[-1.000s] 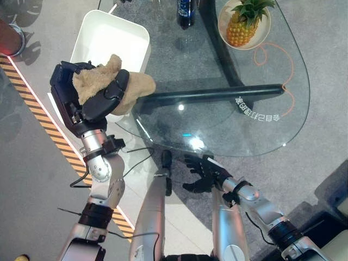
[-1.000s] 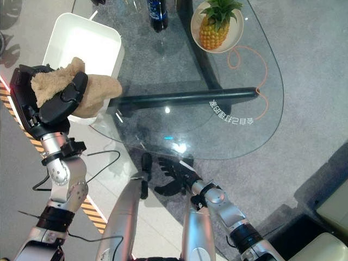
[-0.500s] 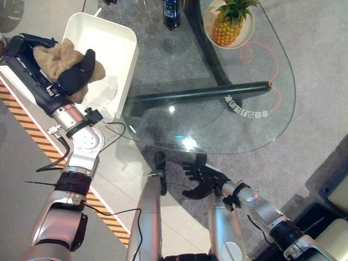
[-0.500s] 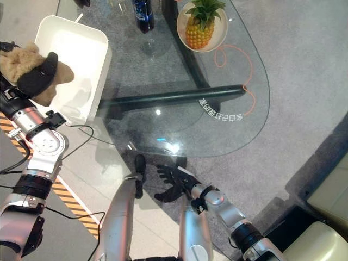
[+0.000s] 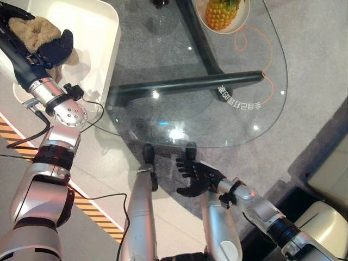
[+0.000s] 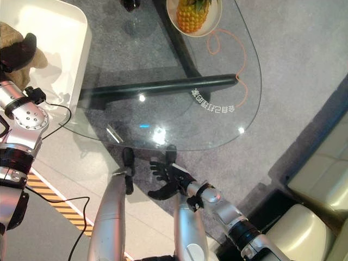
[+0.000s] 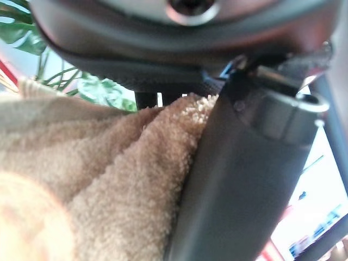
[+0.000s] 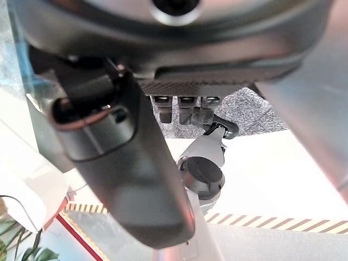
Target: Wipe the table with a cloth and put it in the basket.
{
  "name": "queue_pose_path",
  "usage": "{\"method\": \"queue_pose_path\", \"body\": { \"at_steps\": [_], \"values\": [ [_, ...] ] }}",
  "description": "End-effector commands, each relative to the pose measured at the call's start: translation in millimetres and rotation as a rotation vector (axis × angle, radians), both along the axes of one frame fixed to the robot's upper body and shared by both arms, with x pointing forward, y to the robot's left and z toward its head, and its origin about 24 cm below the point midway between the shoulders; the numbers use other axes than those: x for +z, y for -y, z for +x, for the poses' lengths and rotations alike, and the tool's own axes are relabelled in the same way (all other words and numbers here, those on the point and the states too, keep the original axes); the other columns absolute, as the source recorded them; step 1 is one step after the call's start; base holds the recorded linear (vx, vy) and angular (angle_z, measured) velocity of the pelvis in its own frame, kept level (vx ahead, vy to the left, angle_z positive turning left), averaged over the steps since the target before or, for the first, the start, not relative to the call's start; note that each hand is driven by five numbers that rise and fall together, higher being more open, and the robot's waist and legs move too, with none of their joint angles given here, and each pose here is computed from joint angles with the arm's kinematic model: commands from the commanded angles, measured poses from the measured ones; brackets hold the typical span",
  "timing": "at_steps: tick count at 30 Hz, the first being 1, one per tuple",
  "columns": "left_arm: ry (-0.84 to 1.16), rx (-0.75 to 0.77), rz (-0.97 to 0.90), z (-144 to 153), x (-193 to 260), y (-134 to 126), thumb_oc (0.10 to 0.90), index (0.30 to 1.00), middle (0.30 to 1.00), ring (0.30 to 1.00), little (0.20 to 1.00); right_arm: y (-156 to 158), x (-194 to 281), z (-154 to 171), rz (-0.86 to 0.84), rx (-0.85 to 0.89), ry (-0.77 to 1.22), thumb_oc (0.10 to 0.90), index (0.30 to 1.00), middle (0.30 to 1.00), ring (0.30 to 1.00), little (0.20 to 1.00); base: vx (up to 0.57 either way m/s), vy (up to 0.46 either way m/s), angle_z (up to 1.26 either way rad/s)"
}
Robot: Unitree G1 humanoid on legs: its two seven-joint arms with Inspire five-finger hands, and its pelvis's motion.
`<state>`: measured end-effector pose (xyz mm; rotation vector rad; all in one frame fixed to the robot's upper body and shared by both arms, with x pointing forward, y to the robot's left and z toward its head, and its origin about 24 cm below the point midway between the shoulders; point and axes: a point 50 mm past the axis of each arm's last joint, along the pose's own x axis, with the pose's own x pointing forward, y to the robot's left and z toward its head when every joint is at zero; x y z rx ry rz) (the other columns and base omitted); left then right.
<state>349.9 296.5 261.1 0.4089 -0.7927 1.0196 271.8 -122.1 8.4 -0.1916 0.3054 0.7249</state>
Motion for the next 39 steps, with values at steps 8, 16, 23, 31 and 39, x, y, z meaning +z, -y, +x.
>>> {"method": "queue_pose_path", "body": {
  "at_steps": [8,16,23,31,39],
  "values": [
    [0.169,0.155,-0.079,-26.4,85.2,-44.2,0.100,0.300,0.300,0.300,0.200,-16.5,7.9,-7.1,0.097,0.090,0.022,0.800,0.900,0.900,0.900,0.900,0.00,0.007,-0.02],
    [0.036,0.138,-0.217,-22.1,75.7,-64.8,0.100,0.300,0.300,0.300,0.200,-27.2,13.6,-4.8,0.132,0.114,0.038,0.800,0.900,0.900,0.900,0.900,-0.01,-0.029,-0.01],
    [-0.087,0.099,-0.211,-16.4,77.4,-68.6,0.800,0.900,0.900,0.900,0.900,-27.5,13.9,-5.5,0.145,0.101,0.039,0.800,0.900,0.900,0.900,0.900,-0.01,-0.027,-0.03],
    [-0.081,0.074,-0.189,-15.3,77.8,-65.3,0.800,0.900,0.900,0.900,0.900,-27.9,11.2,-10.5,0.158,0.097,0.043,0.800,0.900,0.900,0.900,0.900,-0.01,-0.026,-0.01],
    [-0.043,0.065,-0.151,-15.6,82.1,-57.8,0.800,0.900,0.900,0.900,0.900,-24.3,8.8,-12.6,0.169,0.073,0.037,0.800,0.900,0.900,0.900,0.900,-0.01,-0.040,0.00]
  ]
}}
